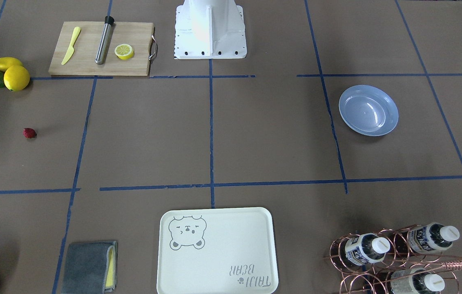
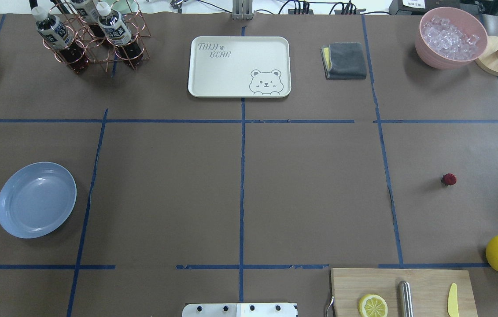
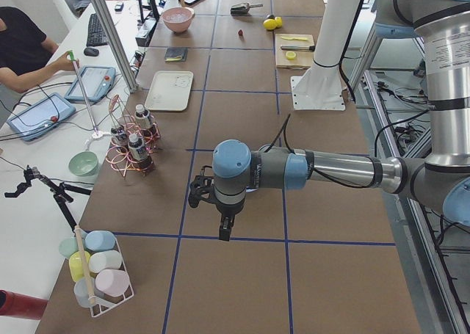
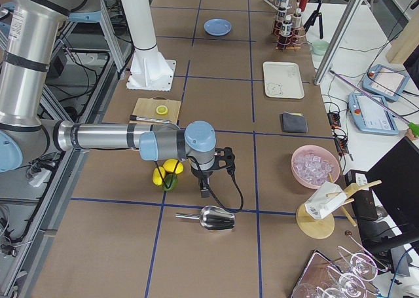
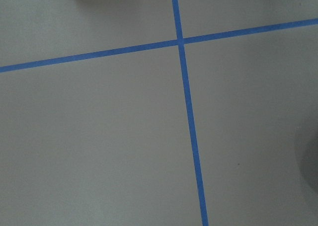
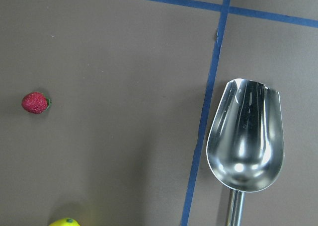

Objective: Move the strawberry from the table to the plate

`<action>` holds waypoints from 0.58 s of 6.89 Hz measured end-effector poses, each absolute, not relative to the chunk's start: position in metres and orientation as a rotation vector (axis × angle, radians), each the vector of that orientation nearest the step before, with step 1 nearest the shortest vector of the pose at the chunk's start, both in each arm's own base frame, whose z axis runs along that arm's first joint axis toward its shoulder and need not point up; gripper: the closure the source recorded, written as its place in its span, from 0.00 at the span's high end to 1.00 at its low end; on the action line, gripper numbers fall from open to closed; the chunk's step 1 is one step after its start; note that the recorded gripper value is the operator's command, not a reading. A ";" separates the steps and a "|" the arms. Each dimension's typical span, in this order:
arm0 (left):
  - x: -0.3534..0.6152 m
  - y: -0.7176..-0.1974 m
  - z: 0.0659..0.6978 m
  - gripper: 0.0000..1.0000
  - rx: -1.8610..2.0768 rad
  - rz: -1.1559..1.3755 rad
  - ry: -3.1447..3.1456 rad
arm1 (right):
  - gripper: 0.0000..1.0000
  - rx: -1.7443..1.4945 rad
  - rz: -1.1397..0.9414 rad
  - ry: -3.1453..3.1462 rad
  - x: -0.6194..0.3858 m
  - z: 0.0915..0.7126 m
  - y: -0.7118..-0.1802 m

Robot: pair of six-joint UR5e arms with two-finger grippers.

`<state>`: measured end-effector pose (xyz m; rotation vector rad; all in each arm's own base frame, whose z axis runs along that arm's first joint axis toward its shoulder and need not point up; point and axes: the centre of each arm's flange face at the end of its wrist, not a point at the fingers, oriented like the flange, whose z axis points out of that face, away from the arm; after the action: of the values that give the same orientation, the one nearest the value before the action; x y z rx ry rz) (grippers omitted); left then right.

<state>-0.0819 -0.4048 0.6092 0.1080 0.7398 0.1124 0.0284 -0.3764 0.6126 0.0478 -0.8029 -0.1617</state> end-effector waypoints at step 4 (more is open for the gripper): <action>-0.080 -0.405 0.610 1.00 0.139 0.172 0.743 | 1.00 0.031 -0.164 -0.809 0.024 0.609 -0.380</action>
<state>-0.0799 -0.4055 0.6096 0.1388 0.7426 0.1718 0.0245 -0.3800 0.6093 0.0306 -0.8089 -0.1639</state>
